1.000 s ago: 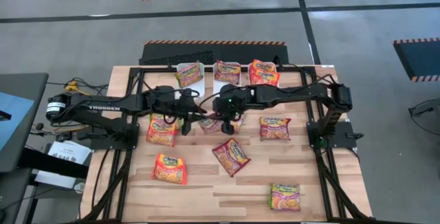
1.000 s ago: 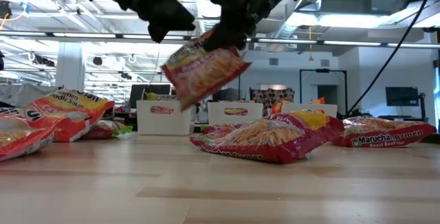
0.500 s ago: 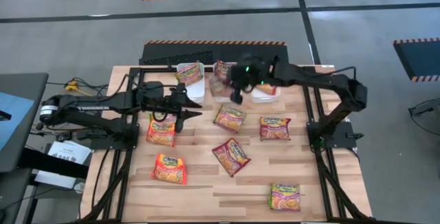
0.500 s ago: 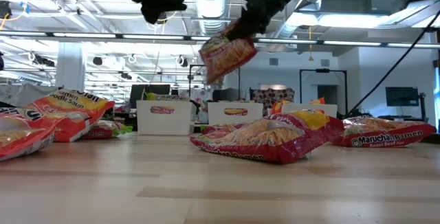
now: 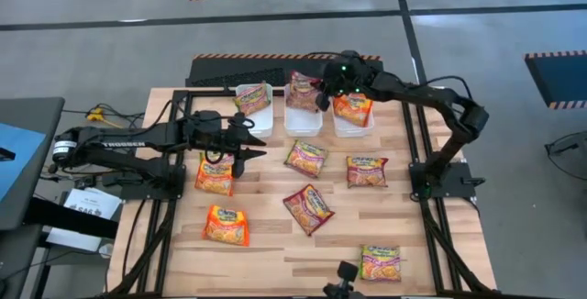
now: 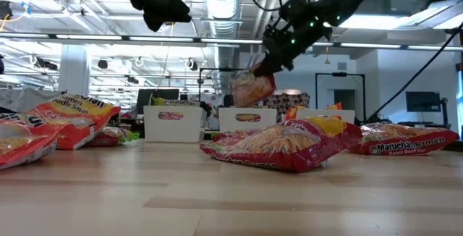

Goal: Sort Maruchan noodles
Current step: Put the red noodle pack into the center white bin

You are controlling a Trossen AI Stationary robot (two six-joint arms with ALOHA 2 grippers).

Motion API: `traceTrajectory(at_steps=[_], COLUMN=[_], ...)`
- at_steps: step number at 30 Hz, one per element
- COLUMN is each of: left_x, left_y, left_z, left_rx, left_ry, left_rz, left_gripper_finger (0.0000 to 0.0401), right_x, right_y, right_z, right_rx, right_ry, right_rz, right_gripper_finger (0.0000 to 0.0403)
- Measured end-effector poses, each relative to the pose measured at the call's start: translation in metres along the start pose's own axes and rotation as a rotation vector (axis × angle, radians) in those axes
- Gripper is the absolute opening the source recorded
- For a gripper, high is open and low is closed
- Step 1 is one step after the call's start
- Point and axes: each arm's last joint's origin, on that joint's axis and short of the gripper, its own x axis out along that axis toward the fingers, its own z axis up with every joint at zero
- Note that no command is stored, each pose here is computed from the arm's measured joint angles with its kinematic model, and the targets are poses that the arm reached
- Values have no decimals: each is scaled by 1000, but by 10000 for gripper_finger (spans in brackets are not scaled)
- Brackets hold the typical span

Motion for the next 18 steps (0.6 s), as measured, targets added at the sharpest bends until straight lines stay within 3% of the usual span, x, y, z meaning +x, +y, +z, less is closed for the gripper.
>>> traceTrajectory(at_steps=[9, 14, 18], left_x=[0, 0, 0], left_y=[0, 0, 0], left_z=[0, -1, -1], left_rx=[-4, -5, -6], left_ry=[2, 6, 6], left_rz=[5, 5, 5], left_gripper_finger=[112, 112, 112], right_x=[35, 46, 54], right_y=[13, 12, 12], right_z=[-21, -28, -36], right_rx=[-50, -71, -92], right_ry=[43, 63, 92], right_rz=[53, -32, -36], right_gripper_finger=[13, 16, 37])
